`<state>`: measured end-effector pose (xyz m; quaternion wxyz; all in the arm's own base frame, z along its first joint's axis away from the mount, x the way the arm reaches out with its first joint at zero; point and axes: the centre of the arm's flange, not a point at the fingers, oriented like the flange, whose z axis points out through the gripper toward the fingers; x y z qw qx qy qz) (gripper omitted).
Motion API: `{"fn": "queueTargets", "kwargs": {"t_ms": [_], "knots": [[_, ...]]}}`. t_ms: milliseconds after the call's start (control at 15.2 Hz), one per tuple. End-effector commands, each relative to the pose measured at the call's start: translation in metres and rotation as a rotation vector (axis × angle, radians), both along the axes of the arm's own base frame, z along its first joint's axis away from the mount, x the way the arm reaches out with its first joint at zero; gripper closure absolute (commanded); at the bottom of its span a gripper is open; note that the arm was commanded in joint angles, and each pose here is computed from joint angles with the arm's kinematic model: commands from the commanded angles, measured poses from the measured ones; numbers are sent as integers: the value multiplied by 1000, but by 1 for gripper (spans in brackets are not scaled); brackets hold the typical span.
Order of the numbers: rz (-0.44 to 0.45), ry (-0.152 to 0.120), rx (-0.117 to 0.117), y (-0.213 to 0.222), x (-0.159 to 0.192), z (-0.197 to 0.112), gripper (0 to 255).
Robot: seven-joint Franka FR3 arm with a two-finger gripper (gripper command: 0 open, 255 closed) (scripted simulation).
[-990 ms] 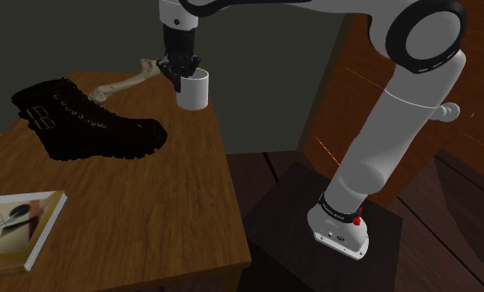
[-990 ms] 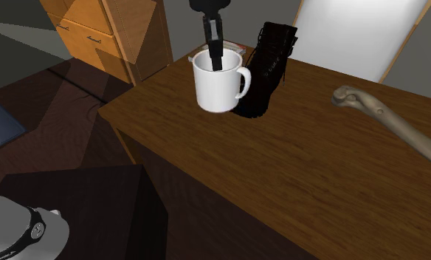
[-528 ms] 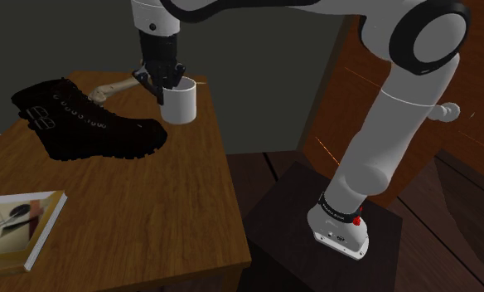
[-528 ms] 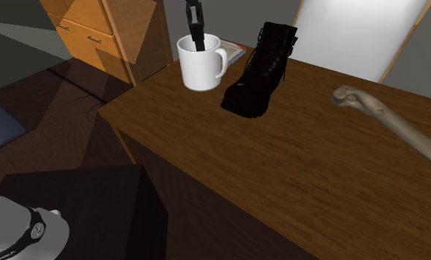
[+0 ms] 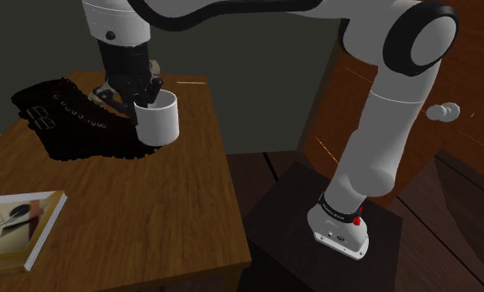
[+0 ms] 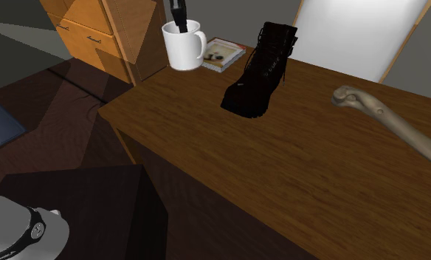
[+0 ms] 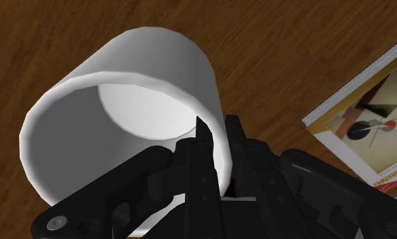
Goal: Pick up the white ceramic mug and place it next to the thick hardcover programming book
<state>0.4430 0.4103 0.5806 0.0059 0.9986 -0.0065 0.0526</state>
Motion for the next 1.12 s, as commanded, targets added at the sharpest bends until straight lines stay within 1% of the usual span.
{"fn": "queueTargets", "kwargs": {"t_ms": [0,858,924,1056], "knots": [[-2,-1,1,25,-8,2,255],[-2,-1,1,184,-72,3,255],[-2,-1,1,190,-75,3,255],[-2,-1,1,190,-75,-8,255]]}}
